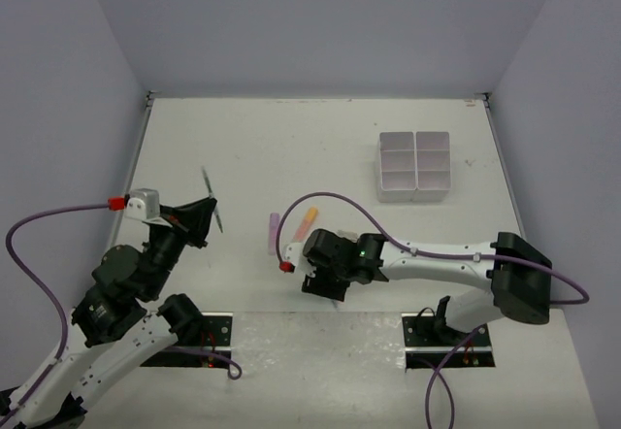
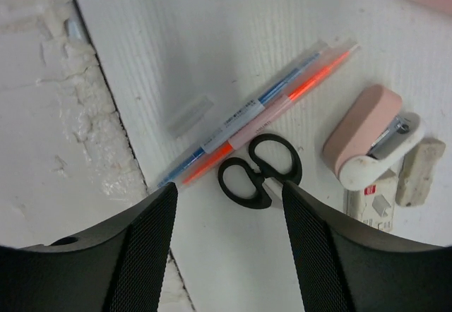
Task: Sort the stationery into containers
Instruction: Pick up the pen cap from the center of the board.
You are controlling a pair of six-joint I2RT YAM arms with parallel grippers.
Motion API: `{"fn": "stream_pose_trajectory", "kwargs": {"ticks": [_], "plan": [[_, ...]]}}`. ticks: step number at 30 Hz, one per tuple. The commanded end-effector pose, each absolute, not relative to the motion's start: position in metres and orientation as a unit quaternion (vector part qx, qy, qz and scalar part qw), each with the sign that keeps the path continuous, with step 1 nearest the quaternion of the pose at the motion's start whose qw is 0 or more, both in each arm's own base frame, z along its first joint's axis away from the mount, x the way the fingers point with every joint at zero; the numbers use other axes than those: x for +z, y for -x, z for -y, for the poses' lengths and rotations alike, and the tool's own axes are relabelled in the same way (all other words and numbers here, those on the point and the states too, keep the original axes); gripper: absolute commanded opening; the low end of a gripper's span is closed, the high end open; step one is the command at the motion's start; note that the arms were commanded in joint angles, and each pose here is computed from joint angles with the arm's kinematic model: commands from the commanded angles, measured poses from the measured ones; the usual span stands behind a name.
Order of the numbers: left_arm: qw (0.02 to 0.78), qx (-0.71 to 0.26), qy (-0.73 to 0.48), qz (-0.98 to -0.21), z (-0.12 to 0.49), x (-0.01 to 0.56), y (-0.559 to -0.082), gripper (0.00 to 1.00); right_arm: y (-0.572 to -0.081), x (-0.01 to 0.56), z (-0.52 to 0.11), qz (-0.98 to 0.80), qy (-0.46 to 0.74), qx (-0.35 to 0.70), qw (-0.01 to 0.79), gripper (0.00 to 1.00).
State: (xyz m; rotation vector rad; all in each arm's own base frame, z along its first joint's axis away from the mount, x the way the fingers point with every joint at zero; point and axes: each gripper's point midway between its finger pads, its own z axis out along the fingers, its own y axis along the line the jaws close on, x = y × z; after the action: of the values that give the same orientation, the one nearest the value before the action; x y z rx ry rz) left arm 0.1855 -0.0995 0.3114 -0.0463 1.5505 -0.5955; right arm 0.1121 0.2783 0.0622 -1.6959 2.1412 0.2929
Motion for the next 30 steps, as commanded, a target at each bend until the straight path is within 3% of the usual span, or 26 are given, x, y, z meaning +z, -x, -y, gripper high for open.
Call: {"fn": "stream_pose_trajectory", "kwargs": {"ticks": [1, 8, 17, 30], "plan": [[0.691, -0.244, 0.036, -0.680, 0.086, 0.317, -0.187, 0.00, -0.102, 0.068, -0.297, -0.628, 0.728, 0.156, 0.226, 0.66], [0.696, -0.240, 0.057, -0.674, 0.078, 0.322, -0.186, 0.00, -0.091, 0.072, -0.316, -0.529, 0.784, 0.203, 0.253, 0.69], [0.698, -0.241, 0.057, -0.672, 0.075, 0.320, -0.183, 0.00, -0.098, 0.044, -0.321, -0.497, 0.832, 0.171, 0.179, 0.68], [0.697, -0.240, 0.053, -0.674, 0.076, 0.319, -0.183, 0.00, -0.094, 0.021, -0.314, -0.487, 0.842, 0.171, 0.155, 0.63]]}}
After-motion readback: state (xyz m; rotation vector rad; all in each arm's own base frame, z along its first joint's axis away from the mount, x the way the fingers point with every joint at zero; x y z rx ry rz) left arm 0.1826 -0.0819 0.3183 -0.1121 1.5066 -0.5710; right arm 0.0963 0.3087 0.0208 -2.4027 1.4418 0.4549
